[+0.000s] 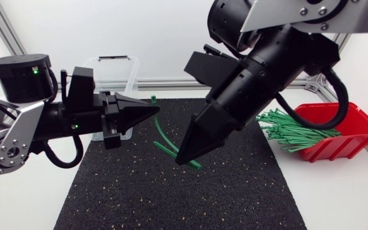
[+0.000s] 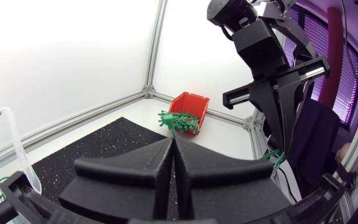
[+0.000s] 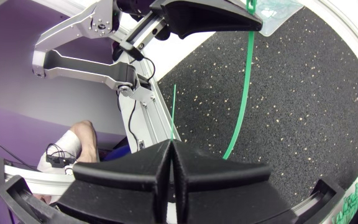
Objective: Take a green cable tie from the red box, thread the tail through the head to close it, then place it in the transparent bin on the left.
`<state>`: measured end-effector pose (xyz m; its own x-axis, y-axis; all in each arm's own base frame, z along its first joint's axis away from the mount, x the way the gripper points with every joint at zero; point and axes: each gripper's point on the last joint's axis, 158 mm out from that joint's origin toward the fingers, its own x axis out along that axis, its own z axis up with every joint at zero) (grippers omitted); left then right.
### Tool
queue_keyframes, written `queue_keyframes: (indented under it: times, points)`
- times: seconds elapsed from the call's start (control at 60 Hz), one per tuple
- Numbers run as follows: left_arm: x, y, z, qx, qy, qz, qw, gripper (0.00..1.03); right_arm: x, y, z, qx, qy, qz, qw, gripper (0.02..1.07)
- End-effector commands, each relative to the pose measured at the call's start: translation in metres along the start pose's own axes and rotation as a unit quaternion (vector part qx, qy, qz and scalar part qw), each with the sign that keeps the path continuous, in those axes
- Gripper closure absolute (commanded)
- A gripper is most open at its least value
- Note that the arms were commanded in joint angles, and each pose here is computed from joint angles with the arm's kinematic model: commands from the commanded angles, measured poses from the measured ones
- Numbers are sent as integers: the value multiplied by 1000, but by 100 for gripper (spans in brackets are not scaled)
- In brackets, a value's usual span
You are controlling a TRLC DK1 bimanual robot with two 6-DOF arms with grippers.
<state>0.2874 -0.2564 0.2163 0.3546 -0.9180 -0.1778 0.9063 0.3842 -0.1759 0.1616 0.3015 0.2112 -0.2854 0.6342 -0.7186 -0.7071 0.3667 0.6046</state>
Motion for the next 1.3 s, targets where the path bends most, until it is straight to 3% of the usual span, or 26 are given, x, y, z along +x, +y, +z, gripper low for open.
queue_keyframes:
  times: [0.0, 0.233, 0.333, 0.55, 0.717, 0.983, 1.283]
  points:
    - [4, -4, -13, -17, 9, -11, 1000, 100, -11, 5, 7, -7, -5, 5, 1000, 102]
    - [5, -5, -16, -17, 11, -12, 1000, 100, -18, 5, 24, 12, -25, 30, 999, 102]
    - [5, -5, -18, -18, 12, -13, 1000, 100, -20, 6, 29, 51, -34, 49, 997, 102]
    - [6, -9, -20, -8, 13, -17, 1000, 100, -19, -8, 42, 90, -69, 35, 993, 102]
    - [5, -9, -19, 9, 4, -16, 1000, 100, -12, -20, 42, 160, -90, 32, 983, 102]
    - [1, -9, -14, 47, -11, -10, 999, 100, -4, -13, 30, 198, -72, 64, 976, 102]
    - [2, -6, -14, 50, -14, -5, 999, 100, -10, 4, 27, 242, -70, 106, 962, 102]
